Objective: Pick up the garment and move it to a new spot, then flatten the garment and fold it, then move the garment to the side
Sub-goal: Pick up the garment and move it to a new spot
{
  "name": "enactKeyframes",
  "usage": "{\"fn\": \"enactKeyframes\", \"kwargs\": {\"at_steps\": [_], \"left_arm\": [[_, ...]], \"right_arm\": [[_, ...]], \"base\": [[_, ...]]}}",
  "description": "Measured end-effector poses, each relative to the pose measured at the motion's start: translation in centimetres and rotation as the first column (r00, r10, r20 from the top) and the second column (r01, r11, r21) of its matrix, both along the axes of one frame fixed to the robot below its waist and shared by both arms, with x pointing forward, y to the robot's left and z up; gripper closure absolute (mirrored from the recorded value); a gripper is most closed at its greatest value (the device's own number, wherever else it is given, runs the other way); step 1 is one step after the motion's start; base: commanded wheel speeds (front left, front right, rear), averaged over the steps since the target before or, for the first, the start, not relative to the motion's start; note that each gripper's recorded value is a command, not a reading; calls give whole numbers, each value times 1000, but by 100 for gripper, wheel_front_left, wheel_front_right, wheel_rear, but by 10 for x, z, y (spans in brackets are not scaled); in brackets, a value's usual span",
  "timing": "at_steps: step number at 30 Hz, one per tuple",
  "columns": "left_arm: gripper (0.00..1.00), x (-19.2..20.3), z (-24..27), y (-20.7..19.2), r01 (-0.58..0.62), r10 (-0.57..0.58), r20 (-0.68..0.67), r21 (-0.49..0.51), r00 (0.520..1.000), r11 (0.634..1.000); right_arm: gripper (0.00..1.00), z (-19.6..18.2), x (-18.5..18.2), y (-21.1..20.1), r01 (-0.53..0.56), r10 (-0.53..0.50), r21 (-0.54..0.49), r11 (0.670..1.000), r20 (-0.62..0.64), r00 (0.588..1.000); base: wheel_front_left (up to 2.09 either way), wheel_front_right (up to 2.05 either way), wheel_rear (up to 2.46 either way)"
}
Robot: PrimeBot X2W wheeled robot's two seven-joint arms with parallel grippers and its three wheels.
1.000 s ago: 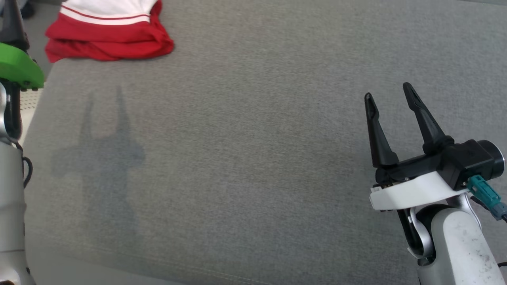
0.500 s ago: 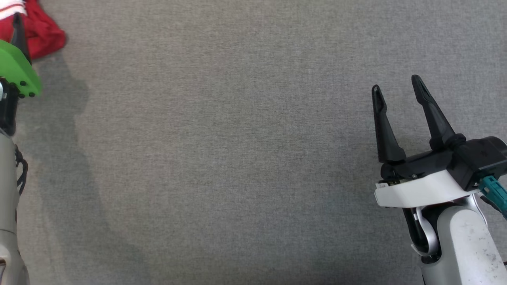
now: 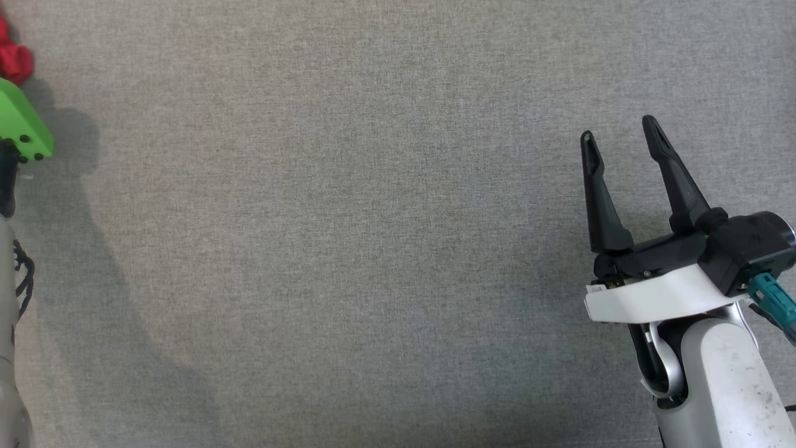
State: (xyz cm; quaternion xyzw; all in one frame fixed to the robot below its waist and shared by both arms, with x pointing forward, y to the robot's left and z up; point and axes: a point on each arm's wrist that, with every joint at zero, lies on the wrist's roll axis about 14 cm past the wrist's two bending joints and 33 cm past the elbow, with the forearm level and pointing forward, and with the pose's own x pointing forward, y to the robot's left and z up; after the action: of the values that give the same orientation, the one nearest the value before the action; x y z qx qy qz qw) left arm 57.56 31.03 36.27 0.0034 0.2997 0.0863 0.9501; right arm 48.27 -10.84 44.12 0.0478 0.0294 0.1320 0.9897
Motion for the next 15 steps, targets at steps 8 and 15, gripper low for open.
{"fn": "enactKeyframes", "kwargs": {"at_steps": [8, 15], "left_arm": [[100, 12, 64, 7, 20, -31, 175, 65, 984, 998], [100, 24, 143, -34, 131, -153, 366, 85, 918, 988]], "right_arm": [[0, 22, -7, -2, 9, -11, 26, 1000, 47, 999], [0, 49, -23, -16, 49, -53, 48, 998, 98, 994]], "base": [[0, 0, 0], [0, 0, 0]]}}
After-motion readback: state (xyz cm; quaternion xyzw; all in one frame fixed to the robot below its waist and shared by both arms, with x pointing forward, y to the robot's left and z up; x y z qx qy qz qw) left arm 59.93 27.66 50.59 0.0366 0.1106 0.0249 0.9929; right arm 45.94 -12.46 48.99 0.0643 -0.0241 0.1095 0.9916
